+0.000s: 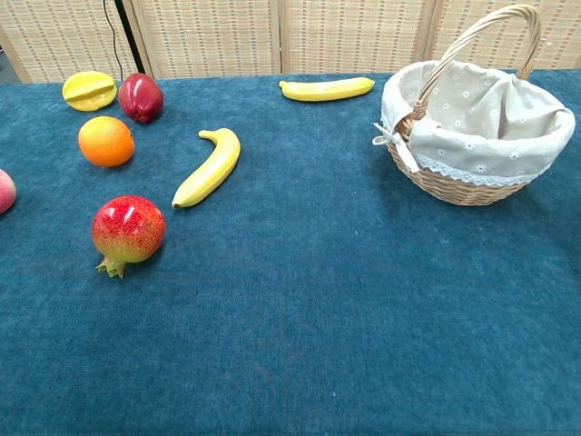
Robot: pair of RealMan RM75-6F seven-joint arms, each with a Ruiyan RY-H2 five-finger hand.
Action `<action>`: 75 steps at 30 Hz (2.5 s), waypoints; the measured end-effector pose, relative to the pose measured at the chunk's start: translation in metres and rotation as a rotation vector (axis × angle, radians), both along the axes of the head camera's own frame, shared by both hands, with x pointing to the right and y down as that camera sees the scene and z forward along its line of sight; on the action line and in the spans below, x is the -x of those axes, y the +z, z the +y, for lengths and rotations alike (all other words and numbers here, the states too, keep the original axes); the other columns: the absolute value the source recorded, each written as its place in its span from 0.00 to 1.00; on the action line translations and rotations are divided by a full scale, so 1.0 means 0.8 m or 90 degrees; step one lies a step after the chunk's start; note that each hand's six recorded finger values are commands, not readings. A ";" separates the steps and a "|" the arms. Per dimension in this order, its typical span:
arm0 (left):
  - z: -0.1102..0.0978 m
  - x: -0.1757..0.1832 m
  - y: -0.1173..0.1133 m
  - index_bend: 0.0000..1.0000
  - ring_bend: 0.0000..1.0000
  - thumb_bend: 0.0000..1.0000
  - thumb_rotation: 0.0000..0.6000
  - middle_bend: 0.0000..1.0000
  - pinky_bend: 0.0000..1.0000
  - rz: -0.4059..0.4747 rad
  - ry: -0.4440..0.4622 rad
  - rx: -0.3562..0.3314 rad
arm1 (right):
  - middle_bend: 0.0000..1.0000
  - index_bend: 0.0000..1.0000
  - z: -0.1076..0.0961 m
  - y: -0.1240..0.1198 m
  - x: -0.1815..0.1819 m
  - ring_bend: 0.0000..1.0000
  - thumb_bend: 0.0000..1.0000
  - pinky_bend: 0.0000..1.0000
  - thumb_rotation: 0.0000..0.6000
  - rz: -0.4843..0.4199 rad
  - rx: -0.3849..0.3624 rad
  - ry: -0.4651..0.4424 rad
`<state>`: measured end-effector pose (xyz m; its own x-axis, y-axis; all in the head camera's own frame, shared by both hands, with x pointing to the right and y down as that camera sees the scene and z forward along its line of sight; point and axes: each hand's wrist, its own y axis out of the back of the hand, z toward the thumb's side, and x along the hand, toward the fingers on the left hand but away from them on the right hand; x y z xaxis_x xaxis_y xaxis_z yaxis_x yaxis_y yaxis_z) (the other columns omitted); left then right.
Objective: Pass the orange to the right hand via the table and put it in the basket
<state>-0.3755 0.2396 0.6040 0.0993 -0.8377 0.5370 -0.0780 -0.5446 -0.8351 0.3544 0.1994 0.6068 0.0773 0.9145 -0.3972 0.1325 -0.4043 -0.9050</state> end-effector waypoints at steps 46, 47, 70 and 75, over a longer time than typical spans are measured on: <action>-0.186 0.039 0.129 0.00 0.00 0.10 1.00 0.00 0.00 -0.007 -0.086 -0.007 | 0.00 0.00 -0.001 0.000 -0.013 0.00 0.03 0.00 1.00 -0.017 0.014 0.024; -0.190 0.035 0.134 0.00 0.00 0.10 1.00 0.00 0.00 -0.005 -0.084 -0.006 | 0.00 0.00 -0.001 0.000 -0.013 0.00 0.03 0.00 1.00 -0.017 0.014 0.024; -0.244 -0.065 0.205 0.44 0.27 0.19 1.00 0.31 0.32 0.037 -0.035 0.000 | 0.00 0.00 0.000 -0.002 -0.020 0.00 0.03 0.00 1.00 -0.021 0.015 0.032; -0.238 -0.065 0.197 0.66 0.43 0.29 1.00 0.53 0.51 0.042 -0.052 -0.067 | 0.00 0.00 0.000 0.000 -0.024 0.00 0.03 0.00 1.00 -0.020 0.018 0.040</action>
<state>-0.3237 0.0491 0.7613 0.0604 -0.8960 0.4400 -0.1744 -0.4435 -0.8792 0.3737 0.1992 0.6065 0.0323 0.9066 -0.4207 0.1861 -0.4190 -0.8887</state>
